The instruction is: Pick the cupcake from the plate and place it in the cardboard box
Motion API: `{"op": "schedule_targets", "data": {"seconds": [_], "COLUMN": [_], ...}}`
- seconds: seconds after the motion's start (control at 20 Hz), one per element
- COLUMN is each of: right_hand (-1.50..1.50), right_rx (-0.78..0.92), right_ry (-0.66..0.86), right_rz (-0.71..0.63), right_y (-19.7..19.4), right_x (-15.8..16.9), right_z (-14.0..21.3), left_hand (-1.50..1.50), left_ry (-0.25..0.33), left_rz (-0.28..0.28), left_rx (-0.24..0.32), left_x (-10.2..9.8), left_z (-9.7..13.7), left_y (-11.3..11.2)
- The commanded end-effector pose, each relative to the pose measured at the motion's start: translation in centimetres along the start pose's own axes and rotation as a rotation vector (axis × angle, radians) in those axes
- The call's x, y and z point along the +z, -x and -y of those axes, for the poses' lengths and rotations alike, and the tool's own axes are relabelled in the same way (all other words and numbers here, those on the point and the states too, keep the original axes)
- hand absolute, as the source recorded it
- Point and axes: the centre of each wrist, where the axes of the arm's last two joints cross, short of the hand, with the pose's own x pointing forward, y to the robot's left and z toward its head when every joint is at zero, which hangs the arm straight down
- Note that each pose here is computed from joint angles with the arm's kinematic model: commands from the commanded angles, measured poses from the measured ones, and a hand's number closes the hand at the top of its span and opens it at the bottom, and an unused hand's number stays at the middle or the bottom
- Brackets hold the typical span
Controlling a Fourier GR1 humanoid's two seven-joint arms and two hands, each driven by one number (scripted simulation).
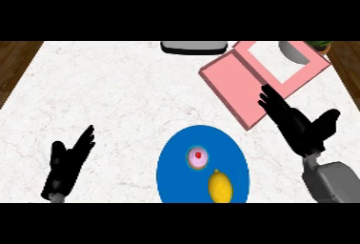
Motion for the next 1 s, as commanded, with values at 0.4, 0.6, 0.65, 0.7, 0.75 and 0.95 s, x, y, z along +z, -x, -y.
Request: {"op": "schedule_targets", "data": {"seconds": [0.4,0.6,0.65,0.7,0.75,0.95], "right_hand": [-1.50,-1.50,-1.50,-1.50,-1.50,-1.50], "right_rx": [0.270,0.337,0.397,0.429,0.429,0.696], "right_ry": [0.738,0.652,0.660,0.648,0.577,0.466], "right_rz": [0.386,0.584,0.607,0.602,0.586,0.254], "right_y": [-4.7,-4.3,-4.6,-3.6,-4.4,-1.3], "right_x": [2.5,4.8,5.7,6.6,7.2,8.7], "right_z": [-0.3,-8.3,-8.4,-9.8,-11.3,-9.6], "left_hand": [0.00,0.00,0.00,0.00,0.00,0.00], "left_ry": [-0.105,-0.060,-0.057,-0.061,-0.065,-0.054], "left_rz": [0.257,0.290,0.285,0.280,0.276,0.281], "left_rx": [0.185,0.218,0.203,0.182,0.197,0.190], "left_x": [0.4,0.5,1.2,1.0,0.9,1.3], "left_z": [-4.9,-4.5,-4.5,-5.2,-5.3,-5.1], "left_y": [-6.5,-7.7,-7.1,-7.8,-6.7,-7.3]}}
